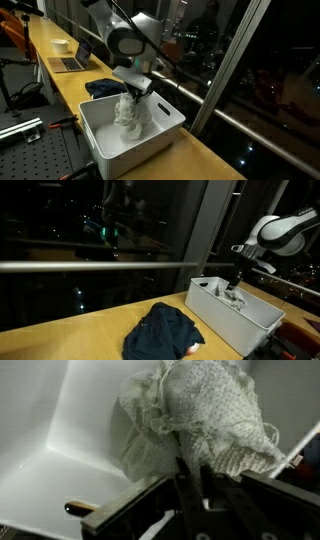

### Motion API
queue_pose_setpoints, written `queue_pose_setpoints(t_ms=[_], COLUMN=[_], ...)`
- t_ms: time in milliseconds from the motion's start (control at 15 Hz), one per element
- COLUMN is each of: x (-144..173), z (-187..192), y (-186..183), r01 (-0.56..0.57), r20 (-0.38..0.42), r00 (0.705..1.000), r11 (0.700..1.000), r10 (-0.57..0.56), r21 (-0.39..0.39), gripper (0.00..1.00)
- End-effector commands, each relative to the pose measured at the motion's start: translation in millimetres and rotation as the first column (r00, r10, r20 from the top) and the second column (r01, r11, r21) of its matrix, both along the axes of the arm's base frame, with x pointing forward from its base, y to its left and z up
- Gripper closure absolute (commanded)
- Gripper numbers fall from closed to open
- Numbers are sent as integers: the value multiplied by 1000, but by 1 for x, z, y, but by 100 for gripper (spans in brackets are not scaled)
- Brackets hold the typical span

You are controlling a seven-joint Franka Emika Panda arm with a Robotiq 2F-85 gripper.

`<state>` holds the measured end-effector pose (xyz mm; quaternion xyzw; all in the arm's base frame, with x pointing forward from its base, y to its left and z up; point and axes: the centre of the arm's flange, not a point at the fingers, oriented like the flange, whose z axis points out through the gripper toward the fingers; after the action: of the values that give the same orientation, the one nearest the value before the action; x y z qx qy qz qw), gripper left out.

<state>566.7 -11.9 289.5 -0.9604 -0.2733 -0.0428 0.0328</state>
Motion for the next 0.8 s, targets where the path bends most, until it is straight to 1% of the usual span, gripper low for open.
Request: queue_pose_setpoints(t_ms=[0, 200, 333, 533, 733], x=[-23, -34, -38, -41, -41], z=[83, 140, 167, 188, 196], y=[47, 98, 128, 175, 224], r01=[-79, -151, -192, -254, -318], r20=[73, 130, 153, 165, 160], r00=[994, 978, 966, 946, 923], r11=[996, 985, 975, 954, 928], r10=[81, 161, 208, 279, 350], r21=[-35, -84, -112, -159, -194], gripper=[96, 96, 96, 96, 96])
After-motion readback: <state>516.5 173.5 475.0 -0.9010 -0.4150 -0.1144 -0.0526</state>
